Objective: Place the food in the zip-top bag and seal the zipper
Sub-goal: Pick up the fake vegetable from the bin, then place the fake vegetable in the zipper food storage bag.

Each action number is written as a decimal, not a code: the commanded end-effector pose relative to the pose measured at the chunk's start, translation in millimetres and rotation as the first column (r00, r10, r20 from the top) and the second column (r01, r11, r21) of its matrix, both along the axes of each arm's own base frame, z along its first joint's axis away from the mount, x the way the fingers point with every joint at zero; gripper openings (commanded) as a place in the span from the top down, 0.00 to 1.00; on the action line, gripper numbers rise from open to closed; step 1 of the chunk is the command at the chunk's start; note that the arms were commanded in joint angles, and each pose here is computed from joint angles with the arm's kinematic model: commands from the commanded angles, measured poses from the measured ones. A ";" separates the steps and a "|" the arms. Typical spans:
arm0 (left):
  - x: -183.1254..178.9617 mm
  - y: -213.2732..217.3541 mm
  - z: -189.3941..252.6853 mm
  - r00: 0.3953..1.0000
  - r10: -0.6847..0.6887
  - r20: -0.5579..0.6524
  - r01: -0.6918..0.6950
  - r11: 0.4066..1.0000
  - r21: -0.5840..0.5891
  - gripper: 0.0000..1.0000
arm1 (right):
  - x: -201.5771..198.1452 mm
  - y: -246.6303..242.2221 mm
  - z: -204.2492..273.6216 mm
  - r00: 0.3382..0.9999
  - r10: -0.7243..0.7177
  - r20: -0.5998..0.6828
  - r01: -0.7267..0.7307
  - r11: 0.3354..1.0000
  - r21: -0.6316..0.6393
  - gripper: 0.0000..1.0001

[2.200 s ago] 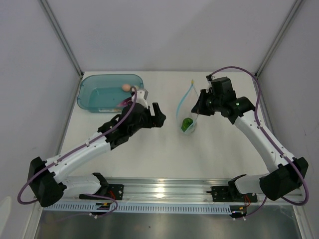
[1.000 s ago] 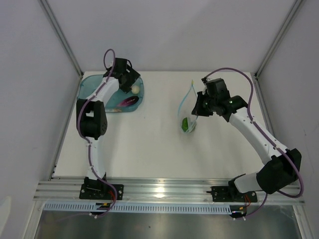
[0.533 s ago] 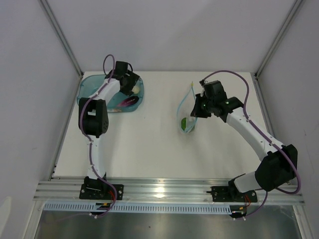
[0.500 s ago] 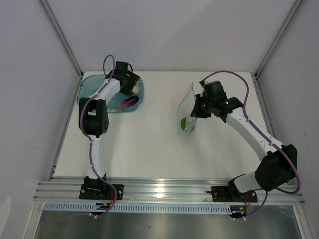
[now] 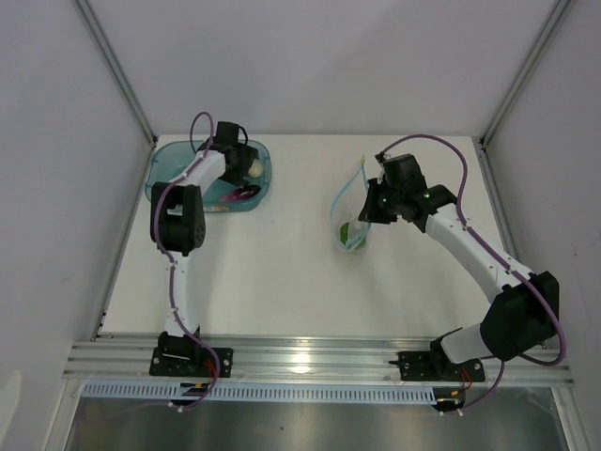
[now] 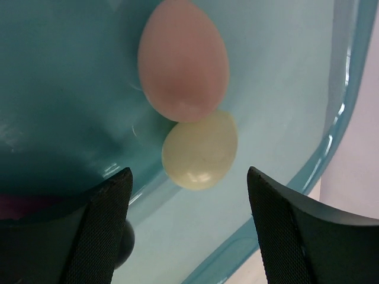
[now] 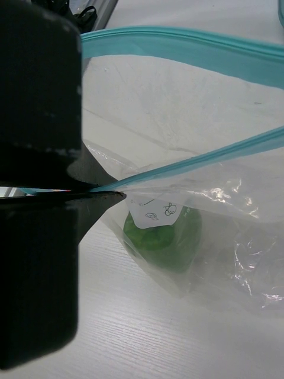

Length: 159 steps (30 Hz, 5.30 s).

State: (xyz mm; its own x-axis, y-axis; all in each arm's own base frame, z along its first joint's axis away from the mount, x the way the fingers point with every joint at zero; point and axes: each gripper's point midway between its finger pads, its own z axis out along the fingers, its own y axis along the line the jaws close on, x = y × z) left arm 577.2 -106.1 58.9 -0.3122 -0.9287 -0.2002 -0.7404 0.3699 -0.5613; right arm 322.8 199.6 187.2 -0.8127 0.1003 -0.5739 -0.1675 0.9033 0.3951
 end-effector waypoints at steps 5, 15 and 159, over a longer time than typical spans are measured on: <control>11.7 5.2 -3.2 0.998 0.070 -0.009 -0.070 0.997 -0.029 0.21 | 6.1 0.6 -7.1 1.000 -0.005 0.010 0.005 1.000 -0.002 1.00; 23.7 11.2 -2.3 0.996 0.091 0.024 -0.091 0.996 0.001 0.23 | 6.5 0.1 -15.3 1.000 -0.006 -0.002 0.006 1.000 -0.008 1.00; -276.5 -145.7 229.5 0.680 -0.583 0.444 0.595 0.793 0.130 0.99 | 32.3 41.4 25.5 0.993 0.008 0.119 -0.010 1.000 0.012 1.00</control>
